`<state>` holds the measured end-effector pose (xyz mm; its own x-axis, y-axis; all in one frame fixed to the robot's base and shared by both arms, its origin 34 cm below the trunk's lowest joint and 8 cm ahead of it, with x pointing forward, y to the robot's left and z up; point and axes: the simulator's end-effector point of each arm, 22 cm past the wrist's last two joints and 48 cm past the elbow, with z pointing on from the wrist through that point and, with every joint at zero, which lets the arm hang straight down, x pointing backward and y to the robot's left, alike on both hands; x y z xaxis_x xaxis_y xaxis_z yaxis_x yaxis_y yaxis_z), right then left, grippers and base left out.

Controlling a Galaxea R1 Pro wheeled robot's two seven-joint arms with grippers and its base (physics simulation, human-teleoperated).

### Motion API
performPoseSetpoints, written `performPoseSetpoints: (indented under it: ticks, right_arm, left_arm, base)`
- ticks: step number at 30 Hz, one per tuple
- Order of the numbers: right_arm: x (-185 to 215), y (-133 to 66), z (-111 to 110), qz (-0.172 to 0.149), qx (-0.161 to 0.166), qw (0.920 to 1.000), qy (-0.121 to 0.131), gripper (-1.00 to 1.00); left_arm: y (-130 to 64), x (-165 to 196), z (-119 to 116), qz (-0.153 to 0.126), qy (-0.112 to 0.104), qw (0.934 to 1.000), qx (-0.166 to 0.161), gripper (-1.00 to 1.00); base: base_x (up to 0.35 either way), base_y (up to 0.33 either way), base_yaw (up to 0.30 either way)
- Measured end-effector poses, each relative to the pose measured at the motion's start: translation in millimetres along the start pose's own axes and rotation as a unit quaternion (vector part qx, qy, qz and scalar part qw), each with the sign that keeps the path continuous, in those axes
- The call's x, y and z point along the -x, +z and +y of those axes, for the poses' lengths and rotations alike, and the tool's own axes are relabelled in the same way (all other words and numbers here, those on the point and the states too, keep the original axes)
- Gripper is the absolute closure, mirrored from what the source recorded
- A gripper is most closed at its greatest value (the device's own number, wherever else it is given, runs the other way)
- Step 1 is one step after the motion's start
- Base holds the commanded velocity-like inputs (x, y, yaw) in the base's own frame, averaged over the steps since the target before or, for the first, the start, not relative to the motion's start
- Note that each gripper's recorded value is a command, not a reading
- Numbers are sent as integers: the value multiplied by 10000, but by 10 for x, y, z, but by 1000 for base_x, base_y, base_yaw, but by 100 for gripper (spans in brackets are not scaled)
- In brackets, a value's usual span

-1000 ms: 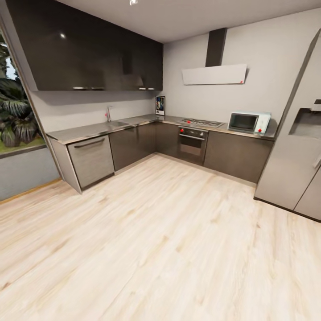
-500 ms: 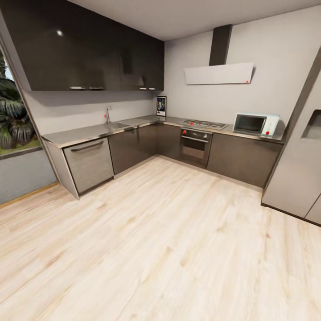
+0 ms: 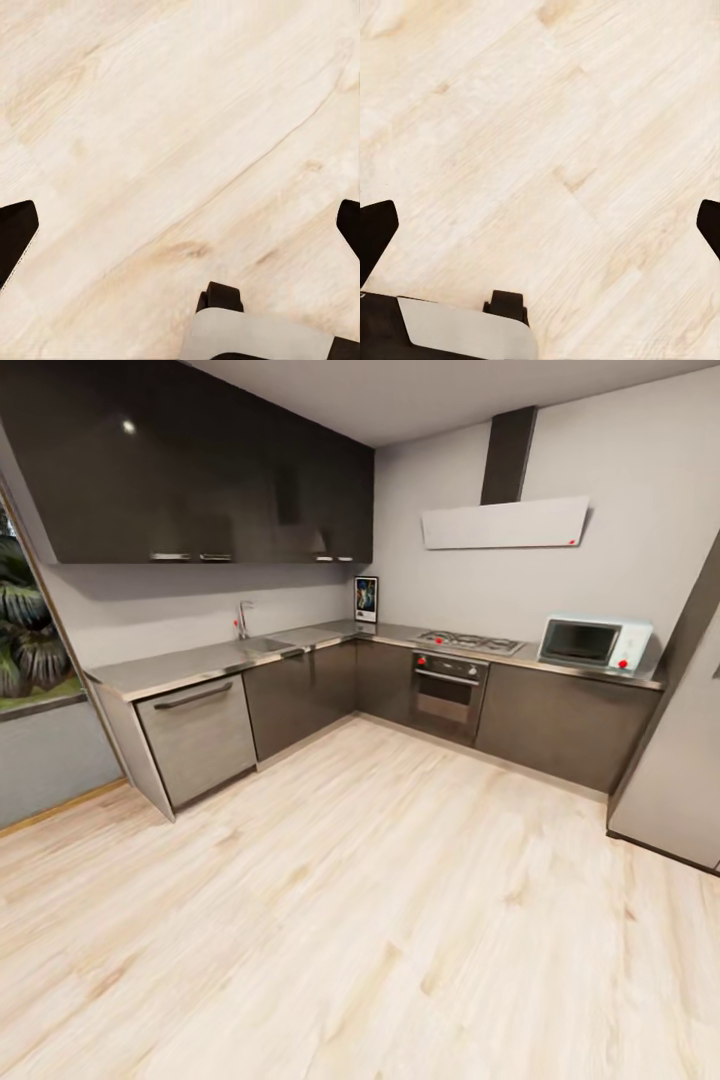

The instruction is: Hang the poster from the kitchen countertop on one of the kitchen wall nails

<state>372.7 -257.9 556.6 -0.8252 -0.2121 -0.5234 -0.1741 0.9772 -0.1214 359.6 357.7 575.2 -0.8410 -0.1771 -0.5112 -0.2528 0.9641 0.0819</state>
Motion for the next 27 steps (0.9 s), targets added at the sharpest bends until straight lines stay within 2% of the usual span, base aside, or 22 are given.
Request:
performPoseSetpoints:
  ticks: [27]
  right_arm:
    - [-3, -1, 3, 2, 4, 10000, -7, -100]
  left_arm:
    - [0, -5, 0, 5, 3, 10000, 0, -100]
  base:
    - [339, 137, -14]
